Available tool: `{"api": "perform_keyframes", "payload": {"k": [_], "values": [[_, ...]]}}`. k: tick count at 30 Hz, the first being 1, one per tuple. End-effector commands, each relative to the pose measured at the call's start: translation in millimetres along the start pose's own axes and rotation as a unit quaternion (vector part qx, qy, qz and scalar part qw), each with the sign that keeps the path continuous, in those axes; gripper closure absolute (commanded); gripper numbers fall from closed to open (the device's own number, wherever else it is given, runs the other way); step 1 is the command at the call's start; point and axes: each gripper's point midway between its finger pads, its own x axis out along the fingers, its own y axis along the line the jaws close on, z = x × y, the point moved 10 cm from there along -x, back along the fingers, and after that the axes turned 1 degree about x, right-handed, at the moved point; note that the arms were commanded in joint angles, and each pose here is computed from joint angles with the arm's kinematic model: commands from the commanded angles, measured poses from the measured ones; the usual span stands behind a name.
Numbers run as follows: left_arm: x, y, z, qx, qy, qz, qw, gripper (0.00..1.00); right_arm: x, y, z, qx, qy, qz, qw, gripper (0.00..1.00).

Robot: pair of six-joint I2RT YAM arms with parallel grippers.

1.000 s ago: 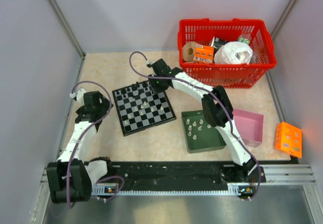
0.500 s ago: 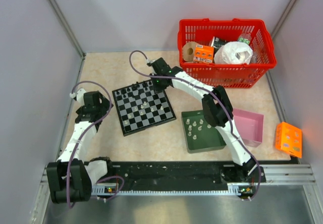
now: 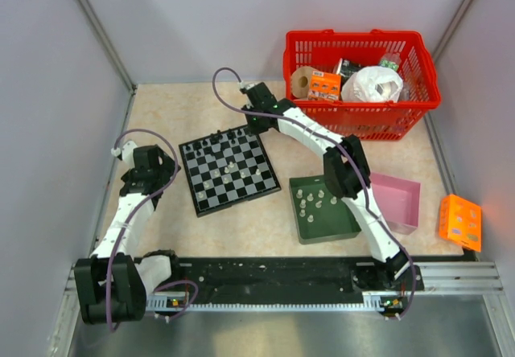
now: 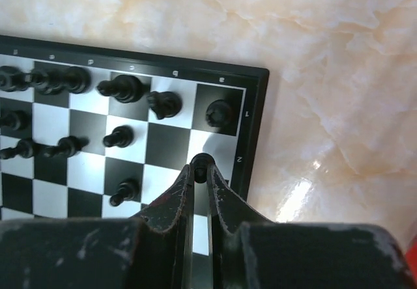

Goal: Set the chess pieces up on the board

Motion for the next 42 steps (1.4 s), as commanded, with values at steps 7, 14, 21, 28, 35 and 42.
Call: {"api": "perform_keyframes", "payload": {"k": [7,14,21,28,35,42], "values": [[-5,-6,14,-0.009,-0.028,-0.011,1.000,0.03,16,-6,5,0.011,-0.012,-0.009,1.000,0.93],[-7,-6,16,-0.009,-0.031,-0.010,0.999,0.03,17,-6,4,0.010,-0.008,-0.007,1.000,0.89],[-5,-7,14,-0.010,-0.025,-0.014,1.000,0.03,4,-1,10,0.004,-0.014,0.011,1.000,0.78],[-7,-7,15,-0.011,-0.027,-0.016,0.999,0.03,-30,4,32,-0.003,-0.044,0.020,0.999,0.69],[-6,-7,14,-0.014,-0.028,-0.022,0.999,0.03,-49,31,25,-0.027,-0.047,0.036,0.998,0.67],[-9,-6,14,-0.013,-0.031,-0.019,0.999,0.03,-29,53,3,-0.036,-0.017,0.060,0.997,0.66]]}}
